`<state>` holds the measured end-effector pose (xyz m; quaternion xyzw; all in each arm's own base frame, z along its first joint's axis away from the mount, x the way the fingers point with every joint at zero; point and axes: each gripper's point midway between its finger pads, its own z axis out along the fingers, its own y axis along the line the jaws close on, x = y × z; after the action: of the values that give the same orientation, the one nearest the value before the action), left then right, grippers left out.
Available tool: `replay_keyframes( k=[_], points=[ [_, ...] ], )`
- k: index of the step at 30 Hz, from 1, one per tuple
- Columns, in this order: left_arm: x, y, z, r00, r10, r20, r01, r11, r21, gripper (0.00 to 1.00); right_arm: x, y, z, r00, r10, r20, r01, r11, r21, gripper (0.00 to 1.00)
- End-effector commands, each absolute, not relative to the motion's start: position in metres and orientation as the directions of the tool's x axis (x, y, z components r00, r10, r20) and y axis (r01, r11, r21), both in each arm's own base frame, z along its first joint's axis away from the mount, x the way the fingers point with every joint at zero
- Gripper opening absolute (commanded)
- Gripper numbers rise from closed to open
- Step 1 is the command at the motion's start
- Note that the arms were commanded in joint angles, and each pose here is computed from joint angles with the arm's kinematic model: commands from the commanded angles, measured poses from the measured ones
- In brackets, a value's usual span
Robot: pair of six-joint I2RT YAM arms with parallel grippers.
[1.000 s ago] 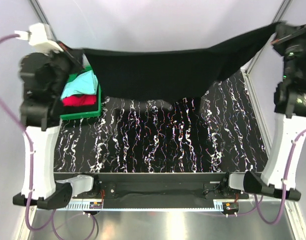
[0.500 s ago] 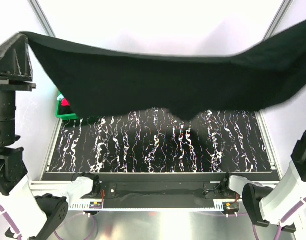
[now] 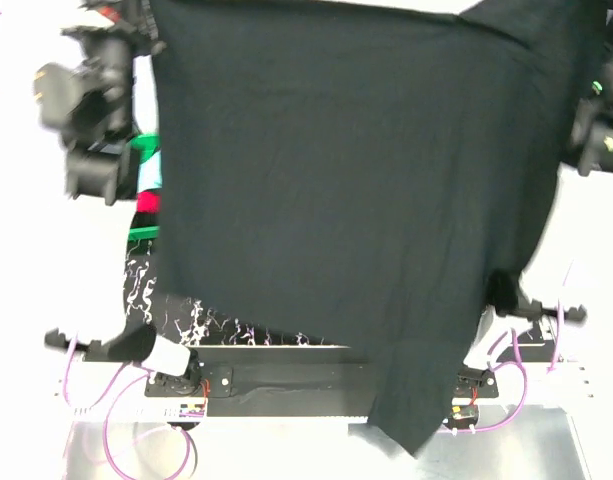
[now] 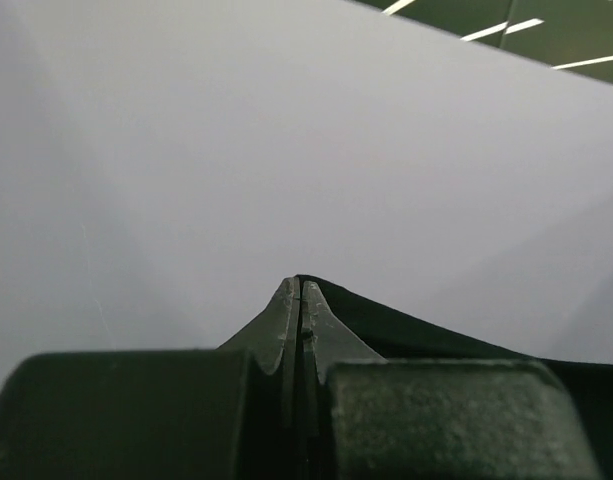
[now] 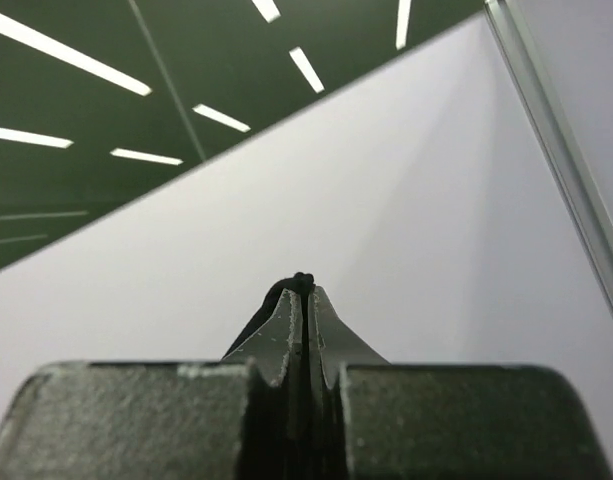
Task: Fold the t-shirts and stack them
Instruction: Flatten the tshirt out
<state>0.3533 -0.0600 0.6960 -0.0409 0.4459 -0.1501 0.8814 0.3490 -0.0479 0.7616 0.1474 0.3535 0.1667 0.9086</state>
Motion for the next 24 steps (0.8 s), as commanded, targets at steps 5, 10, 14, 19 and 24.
replay_keyframes(
  k=[5, 10, 14, 19, 24],
  points=[
    [0.382, -0.032, 0.753, 0.764, -0.360, -0.535, 0.206, 0.922, -0.327, 0.00, 0.365, -0.064, 0.779, 0.782, 0.406, -0.472, -0.226, 0.892, 0.392, 0.00],
    [0.396, -0.024, 0.762, 0.765, -0.455, -0.455, 0.320, 0.882, -0.346, 0.00, 0.365, -0.068, 0.783, 0.800, 0.433, -0.416, -0.255, 0.872, 0.417, 0.00],
    [0.411, -0.022, 0.748, 0.735, -0.466, -0.492, 0.313, 0.878, -0.363, 0.00, 0.360, -0.067, 0.786, 0.809, 0.420, -0.411, -0.254, 0.881, 0.399, 0.00],
    [0.444, -0.030, 0.688, 0.607, -0.448, -0.656, 0.260, 0.892, -0.369, 0.00, 0.371, -0.056, 0.757, 0.705, 0.442, -0.554, -0.222, 0.880, 0.420, 0.00],
    [0.430, -0.028, 0.607, 0.471, -0.465, -0.750, 0.202, 0.884, -0.421, 0.00, 0.401, -0.050, 0.649, 0.442, 0.495, -0.749, -0.103, 0.857, 0.505, 0.00]
  ],
)
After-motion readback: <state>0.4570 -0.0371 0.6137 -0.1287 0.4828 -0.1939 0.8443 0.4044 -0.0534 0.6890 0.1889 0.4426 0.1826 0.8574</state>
